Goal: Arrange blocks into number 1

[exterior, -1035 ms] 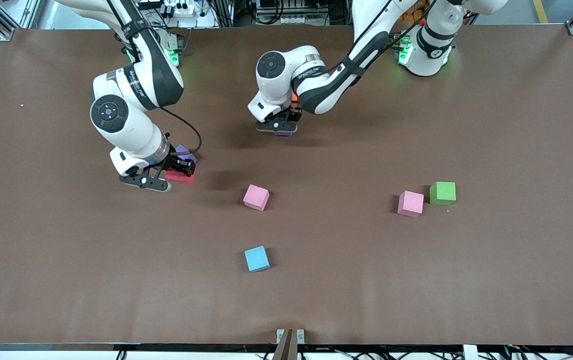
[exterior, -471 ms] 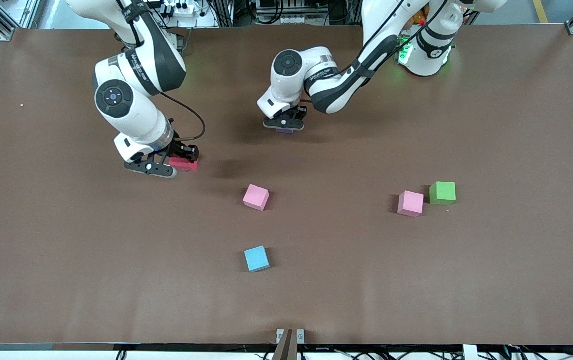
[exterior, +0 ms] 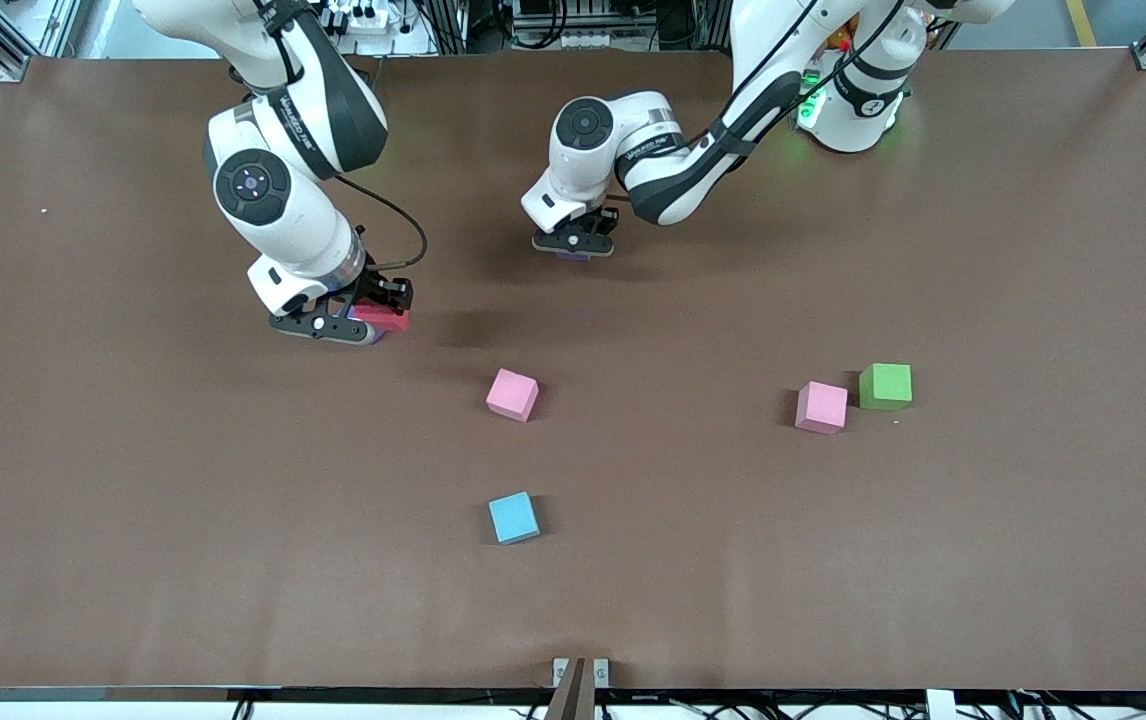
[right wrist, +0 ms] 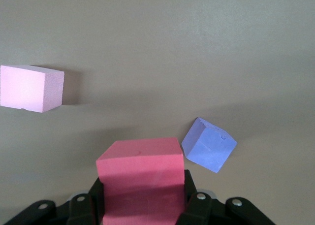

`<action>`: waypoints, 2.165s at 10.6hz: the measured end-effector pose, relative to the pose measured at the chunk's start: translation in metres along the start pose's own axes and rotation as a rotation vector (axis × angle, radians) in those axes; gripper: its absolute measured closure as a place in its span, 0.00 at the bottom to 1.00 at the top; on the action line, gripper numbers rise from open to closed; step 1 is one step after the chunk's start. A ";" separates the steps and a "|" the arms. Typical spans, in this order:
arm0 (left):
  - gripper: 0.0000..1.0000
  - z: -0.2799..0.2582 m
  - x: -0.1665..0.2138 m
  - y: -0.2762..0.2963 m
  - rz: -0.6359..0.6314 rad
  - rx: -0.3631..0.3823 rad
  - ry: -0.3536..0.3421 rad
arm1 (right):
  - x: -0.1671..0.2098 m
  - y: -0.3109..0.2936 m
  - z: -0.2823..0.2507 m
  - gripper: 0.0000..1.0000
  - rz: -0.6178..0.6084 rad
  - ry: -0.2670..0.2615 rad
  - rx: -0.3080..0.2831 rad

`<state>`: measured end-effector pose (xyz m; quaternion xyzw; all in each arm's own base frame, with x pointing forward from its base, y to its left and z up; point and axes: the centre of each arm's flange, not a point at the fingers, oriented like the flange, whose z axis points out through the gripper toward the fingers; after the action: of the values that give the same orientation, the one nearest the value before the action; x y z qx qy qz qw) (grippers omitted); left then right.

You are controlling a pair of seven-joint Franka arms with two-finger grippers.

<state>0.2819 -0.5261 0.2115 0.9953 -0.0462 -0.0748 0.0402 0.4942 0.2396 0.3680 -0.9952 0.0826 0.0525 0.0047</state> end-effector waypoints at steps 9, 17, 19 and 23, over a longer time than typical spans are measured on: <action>0.24 0.002 -0.006 -0.001 -0.032 -0.021 -0.001 | -0.013 -0.013 -0.003 0.39 -0.026 -0.010 -0.003; 0.00 -0.142 0.085 -0.073 -0.238 -0.030 0.219 | -0.040 -0.049 -0.003 0.39 -0.013 -0.026 0.030; 0.00 -0.195 0.122 -0.132 -0.357 -0.012 0.282 | -0.064 -0.092 -0.001 0.39 -0.021 -0.010 0.033; 0.00 -0.243 0.188 -0.284 -0.408 0.093 0.299 | -0.076 -0.169 0.041 0.39 -0.082 0.036 0.046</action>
<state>0.5290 -0.2449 0.3994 0.9848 0.1588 0.0691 -0.0150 0.4435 0.4194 0.3357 -0.9981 0.0432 0.0326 0.0281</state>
